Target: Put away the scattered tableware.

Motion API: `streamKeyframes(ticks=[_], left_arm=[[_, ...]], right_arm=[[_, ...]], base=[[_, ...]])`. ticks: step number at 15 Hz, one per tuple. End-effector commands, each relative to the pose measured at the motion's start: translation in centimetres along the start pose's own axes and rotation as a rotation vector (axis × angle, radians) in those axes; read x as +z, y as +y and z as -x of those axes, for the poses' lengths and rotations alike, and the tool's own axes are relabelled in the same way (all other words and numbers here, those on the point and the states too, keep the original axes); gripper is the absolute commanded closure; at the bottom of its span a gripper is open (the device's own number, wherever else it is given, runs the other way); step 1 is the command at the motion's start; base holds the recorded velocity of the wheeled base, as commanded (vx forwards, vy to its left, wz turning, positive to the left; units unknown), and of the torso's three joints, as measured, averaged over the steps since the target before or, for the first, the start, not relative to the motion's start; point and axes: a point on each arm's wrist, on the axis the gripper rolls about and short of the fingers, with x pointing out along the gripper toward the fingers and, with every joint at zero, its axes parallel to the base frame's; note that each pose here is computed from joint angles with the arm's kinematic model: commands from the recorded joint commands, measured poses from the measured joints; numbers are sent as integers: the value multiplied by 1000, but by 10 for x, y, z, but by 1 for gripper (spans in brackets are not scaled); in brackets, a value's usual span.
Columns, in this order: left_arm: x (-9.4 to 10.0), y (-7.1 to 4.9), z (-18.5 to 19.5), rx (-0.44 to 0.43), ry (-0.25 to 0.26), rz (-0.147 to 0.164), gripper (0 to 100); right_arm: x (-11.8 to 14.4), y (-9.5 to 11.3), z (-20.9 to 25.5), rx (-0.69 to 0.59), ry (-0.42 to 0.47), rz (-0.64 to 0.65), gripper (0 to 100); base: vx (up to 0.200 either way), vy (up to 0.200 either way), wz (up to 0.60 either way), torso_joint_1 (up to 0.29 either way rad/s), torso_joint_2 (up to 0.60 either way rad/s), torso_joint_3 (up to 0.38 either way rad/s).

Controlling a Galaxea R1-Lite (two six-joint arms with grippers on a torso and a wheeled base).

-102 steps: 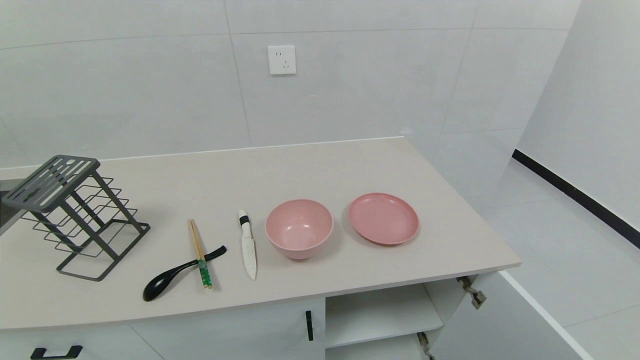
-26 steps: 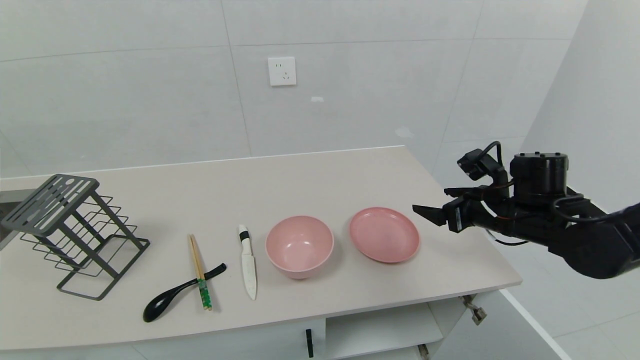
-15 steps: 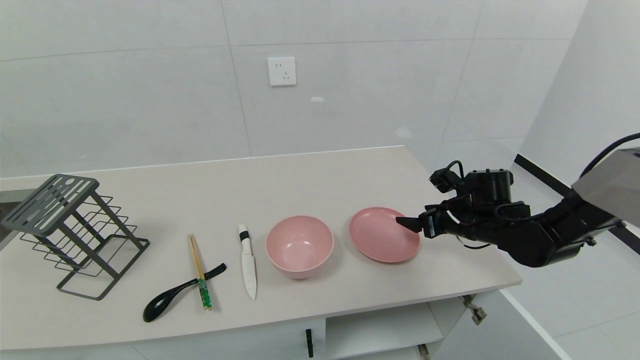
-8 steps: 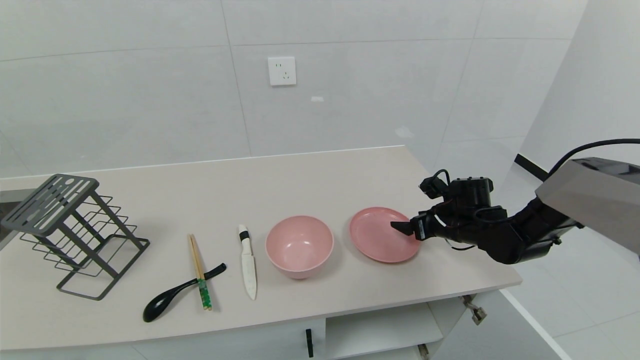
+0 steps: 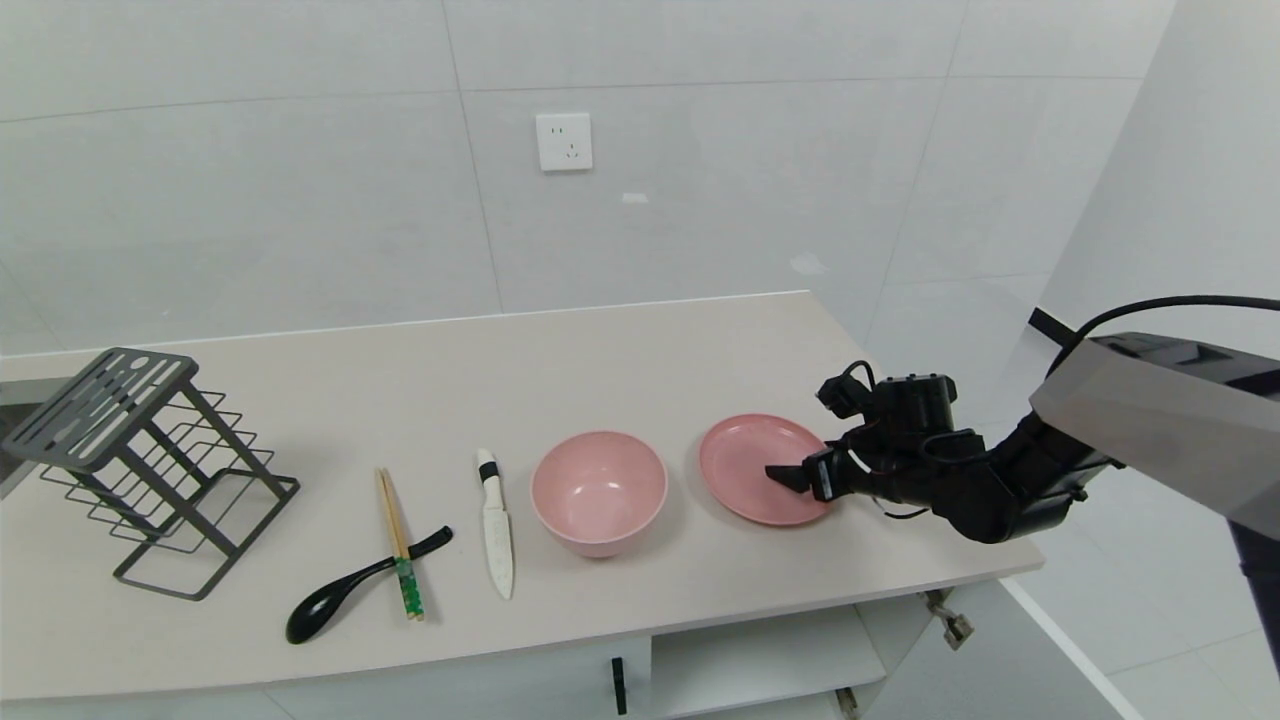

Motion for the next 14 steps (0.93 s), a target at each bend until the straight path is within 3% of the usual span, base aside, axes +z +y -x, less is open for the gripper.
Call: streamKeyframes(ticks=[1,3,4,9,14], left_arm=[[0,0,0,0,-1,0,0],[0,0,0,0,-1,0,0],[0,0,0,0,-1,0,0],[0,0,0,-1,-1,2,0],[0,0,0,-3,-2,3,0]], right_arm=[[-8,13,2,28,37,8,0],[-11,17,2,33,29,16,0],[-10,16,2,30,20,16,100],[-17,8,3,-40,45,-4,100],[-10,-4,8,-90,-11,-8,100]], base=[[0,0,0,0,0,0],[0,0,0,0,0,0],[0,0,0,0,0,0],[0,0,0,0,0,0],[0,0,0,0,0,0]])
